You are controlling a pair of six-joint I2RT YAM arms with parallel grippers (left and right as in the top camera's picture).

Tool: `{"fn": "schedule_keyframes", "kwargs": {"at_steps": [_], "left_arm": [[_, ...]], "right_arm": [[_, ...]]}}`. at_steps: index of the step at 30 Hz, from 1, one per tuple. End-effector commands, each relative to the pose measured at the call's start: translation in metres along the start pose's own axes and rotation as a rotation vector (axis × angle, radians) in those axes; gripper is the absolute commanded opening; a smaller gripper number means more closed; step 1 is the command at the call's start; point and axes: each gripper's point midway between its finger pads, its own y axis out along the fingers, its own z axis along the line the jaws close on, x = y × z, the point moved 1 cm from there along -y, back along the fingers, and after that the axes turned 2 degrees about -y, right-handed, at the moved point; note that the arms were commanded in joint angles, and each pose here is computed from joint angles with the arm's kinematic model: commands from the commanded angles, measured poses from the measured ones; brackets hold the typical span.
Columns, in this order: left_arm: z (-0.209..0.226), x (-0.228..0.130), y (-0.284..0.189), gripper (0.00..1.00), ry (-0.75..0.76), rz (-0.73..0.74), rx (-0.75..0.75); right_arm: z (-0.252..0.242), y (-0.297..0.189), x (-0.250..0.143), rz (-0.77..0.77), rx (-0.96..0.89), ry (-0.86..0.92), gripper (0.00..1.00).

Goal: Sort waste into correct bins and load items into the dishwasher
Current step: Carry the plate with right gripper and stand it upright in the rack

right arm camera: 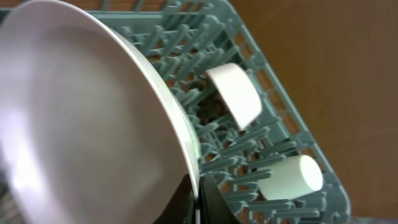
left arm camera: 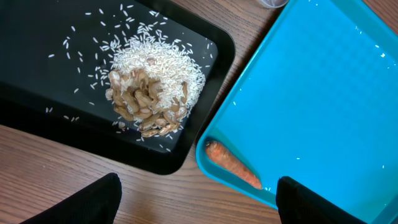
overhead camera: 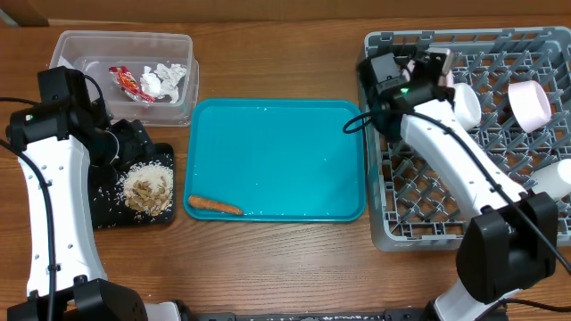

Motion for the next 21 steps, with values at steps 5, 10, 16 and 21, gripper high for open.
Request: {"fn": "schedule_keyframes", "kwargs": {"at_steps": [5,10,16,21], "left_arm": [[-0.002,0.003,-0.01,0.82,-0.008,-0.037,-0.005],[-0.001,0.003,-0.01,0.82,-0.008,-0.036,-0.005],[-0.002,0.003,-0.01,0.82,-0.008,-0.035,-0.006],[-0.006,0.0,-0.01,0.82,-0.008,-0.023,-0.032]], "right_arm": [[0.059,-0.051,-0.016,0.003,0.25,-0.051,0.23],[0.068,-0.069,-0.022,0.004,0.311,-0.084,0.88],[0.063,-0.098,-0.017,0.054,0.542,-0.095,0.93],[0.029,-0.121,0.001,0.057,0.721,0.01,0.98]]}}
